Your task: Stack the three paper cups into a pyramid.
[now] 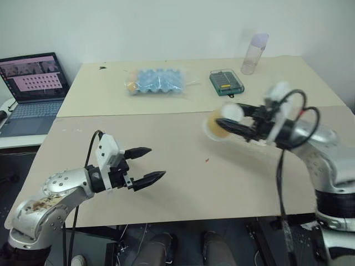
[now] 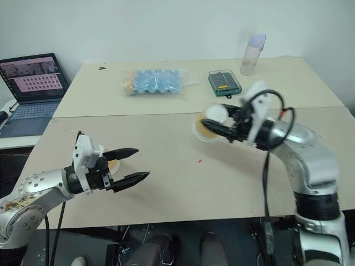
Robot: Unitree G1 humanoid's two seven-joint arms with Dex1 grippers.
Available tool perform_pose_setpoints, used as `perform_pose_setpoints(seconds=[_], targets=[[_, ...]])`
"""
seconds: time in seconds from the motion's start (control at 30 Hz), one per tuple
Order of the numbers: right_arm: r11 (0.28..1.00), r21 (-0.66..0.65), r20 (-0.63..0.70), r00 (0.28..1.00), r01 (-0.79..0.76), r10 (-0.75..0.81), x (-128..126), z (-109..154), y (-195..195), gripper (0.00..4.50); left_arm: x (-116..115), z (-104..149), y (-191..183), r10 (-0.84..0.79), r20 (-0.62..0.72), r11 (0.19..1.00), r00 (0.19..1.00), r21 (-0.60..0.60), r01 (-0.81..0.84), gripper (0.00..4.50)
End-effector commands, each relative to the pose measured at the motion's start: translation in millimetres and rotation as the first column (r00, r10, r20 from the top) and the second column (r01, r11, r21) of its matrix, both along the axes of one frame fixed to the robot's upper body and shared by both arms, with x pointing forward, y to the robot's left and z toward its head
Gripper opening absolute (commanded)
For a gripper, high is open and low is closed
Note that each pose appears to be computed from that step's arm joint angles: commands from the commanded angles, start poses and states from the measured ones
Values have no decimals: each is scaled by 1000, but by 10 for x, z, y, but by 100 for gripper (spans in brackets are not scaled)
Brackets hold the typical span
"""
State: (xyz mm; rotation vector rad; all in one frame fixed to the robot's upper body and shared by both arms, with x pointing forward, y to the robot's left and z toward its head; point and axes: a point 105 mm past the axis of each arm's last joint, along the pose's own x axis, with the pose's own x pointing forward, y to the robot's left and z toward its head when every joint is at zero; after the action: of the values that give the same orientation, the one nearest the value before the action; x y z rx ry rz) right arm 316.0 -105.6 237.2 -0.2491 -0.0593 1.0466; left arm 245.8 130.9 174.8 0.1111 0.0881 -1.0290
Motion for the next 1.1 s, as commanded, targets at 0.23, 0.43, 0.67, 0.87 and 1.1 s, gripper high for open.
perform_pose_setpoints(seconds=[0.23, 0.43, 0.67, 0.87, 1.1], targets=[[978, -198, -126, 991, -59, 34, 288, -554, 373, 258, -11, 87, 2, 3, 39, 1000, 999, 5, -3, 450], [966, -248, -166, 986, -70, 29, 374, -782, 327, 258, -12, 105, 8, 21, 45, 1000, 999, -2, -21, 450], [972, -229, -167, 986, -53, 14, 413, -772, 319, 402, -8, 102, -10, 28, 47, 1000, 999, -8, -28, 450], [972, -221, -157, 987, -79, 45, 354, -718, 373, 448, 3, 101, -18, 26, 48, 1000, 998, -10, -25, 450], [979, -197, -94, 995, -59, 41, 258, -423, 209, 448, 11, 89, -21, 18, 43, 1000, 999, -10, -18, 450]])
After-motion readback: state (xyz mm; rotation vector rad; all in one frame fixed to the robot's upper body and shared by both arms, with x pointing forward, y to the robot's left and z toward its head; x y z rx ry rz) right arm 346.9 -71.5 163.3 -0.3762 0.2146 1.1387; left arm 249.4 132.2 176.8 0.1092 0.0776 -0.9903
